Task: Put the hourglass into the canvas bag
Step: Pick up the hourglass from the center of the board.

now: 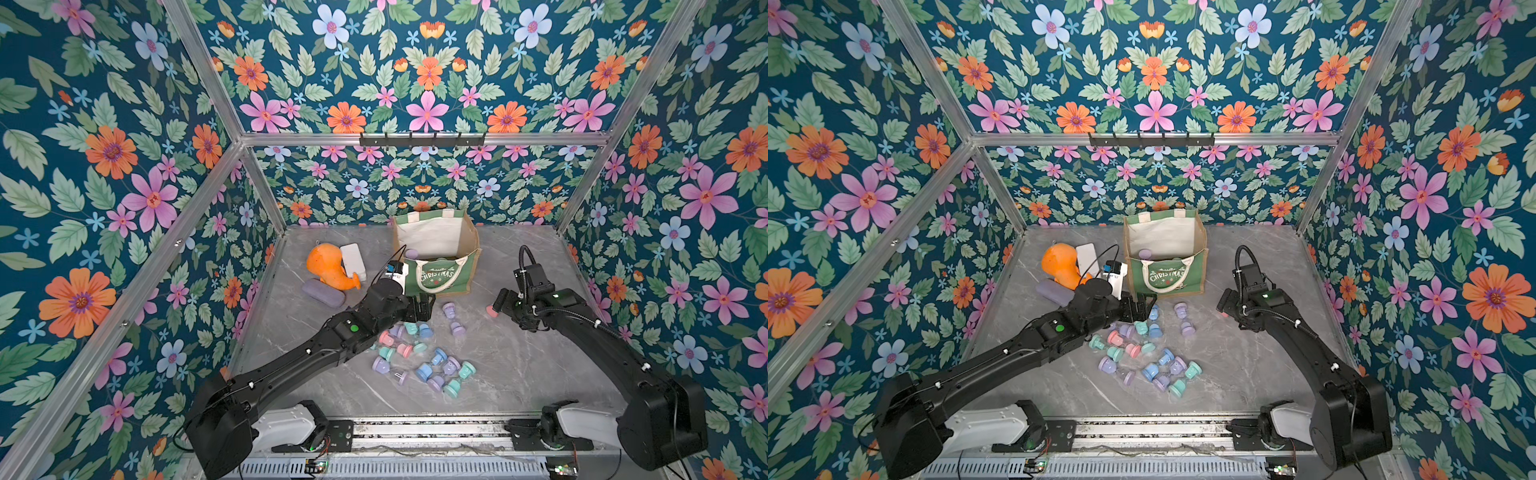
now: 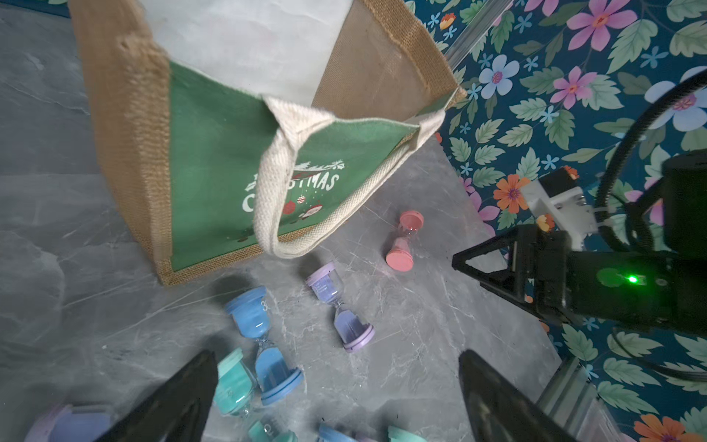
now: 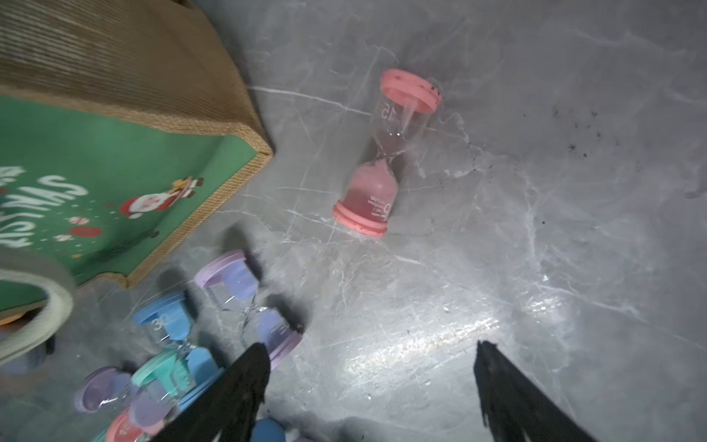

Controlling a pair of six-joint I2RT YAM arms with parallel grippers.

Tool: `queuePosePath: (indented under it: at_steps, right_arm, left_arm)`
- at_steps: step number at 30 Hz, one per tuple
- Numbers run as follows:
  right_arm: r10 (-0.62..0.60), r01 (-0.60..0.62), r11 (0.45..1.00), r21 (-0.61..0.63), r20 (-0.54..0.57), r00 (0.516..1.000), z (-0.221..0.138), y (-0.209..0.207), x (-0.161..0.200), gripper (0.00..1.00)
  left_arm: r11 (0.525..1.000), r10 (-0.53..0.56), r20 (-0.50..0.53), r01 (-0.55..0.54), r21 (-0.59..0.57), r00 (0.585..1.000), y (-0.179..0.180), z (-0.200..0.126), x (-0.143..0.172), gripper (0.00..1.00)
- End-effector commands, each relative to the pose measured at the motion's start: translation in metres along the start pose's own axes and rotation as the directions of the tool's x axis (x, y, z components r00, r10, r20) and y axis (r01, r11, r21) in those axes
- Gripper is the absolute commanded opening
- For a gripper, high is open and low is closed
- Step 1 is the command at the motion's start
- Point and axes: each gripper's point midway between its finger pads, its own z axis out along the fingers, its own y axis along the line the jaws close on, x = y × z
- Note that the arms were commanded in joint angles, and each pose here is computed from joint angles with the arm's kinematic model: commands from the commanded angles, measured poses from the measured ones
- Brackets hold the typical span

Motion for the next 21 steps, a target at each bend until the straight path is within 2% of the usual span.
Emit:
queuePosePath:
  at_steps: [1,13,21]
  right_arm:
    - [0.045,-0.045,0.999,0.000,0.036,0.998,0.015,0.004,-0.010,0.85]
    - [0.057,-0.057,0.996,0.066,0.008,0.998,0.062,0.006,-0.017,0.81]
    - [0.056,-0.051,0.993,0.103,-0.039,0.998,0.084,0.005,-0.013,0.76]
  left_arm:
    - [1.000,-0.002,0.035,0.001,0.029,0.999,-0.013,0.005,-0.005,1.00]
    - [0.994,0.073,-0.009,-0.072,0.082,0.997,-0.051,0.031,0.016,1.00]
    - [0.993,0.103,-0.037,-0.101,0.058,0.994,-0.051,0.042,0.025,1.00]
